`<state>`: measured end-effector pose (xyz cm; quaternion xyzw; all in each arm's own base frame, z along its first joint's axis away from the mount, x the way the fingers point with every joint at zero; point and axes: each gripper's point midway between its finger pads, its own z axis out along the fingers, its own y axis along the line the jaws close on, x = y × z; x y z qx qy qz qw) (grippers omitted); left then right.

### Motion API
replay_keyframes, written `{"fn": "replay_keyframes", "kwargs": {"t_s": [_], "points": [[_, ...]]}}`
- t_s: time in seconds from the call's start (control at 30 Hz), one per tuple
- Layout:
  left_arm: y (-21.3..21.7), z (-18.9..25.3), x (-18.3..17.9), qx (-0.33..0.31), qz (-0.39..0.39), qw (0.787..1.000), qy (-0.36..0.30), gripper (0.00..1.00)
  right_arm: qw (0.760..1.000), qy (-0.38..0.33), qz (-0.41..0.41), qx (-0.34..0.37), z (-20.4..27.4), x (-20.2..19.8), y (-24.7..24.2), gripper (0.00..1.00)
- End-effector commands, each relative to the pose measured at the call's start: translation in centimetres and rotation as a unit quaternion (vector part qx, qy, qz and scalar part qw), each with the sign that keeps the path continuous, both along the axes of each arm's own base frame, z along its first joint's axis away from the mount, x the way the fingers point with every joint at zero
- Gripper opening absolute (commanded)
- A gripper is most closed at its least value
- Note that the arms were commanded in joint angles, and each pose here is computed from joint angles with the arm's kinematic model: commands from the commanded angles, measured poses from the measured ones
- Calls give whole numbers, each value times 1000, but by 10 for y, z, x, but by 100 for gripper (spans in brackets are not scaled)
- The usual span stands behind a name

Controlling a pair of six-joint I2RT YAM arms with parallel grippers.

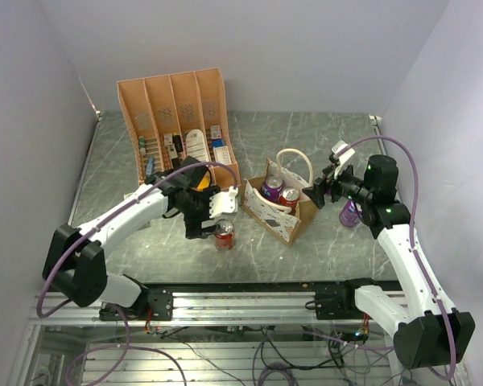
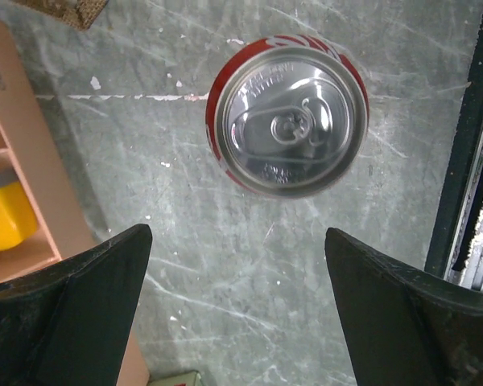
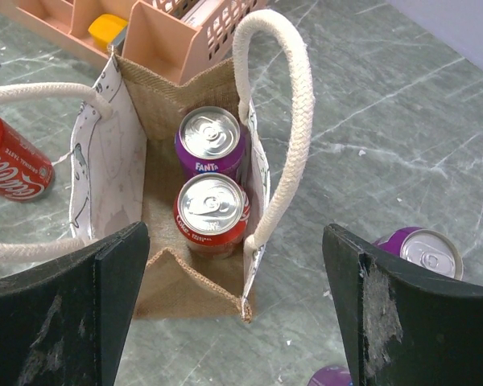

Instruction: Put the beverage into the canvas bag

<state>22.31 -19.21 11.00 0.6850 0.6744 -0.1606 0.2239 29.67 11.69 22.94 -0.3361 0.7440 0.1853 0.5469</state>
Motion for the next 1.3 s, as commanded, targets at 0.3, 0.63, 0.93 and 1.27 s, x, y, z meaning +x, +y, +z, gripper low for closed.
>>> {"fn": "replay_keyframes", "kwargs": {"t_s": [0.3,0.63,0.93,1.27], "points": [[-57,-19,-11,-50,-74,996,14,99,1000,-9,-3,-3,3,0,-3,89],[-66,-6,-19,-57,-102,993,29,65,1000,-9,-5,-4,2,0,-5,89],[-63,64,-15,-58,-105,993,-3,14,1000,-9,-6,-5,0,1,-7,89],[-65,210,34,-171,9,961,-217,7,1000,-10,-1,-2,1,0,-5,89]]}}
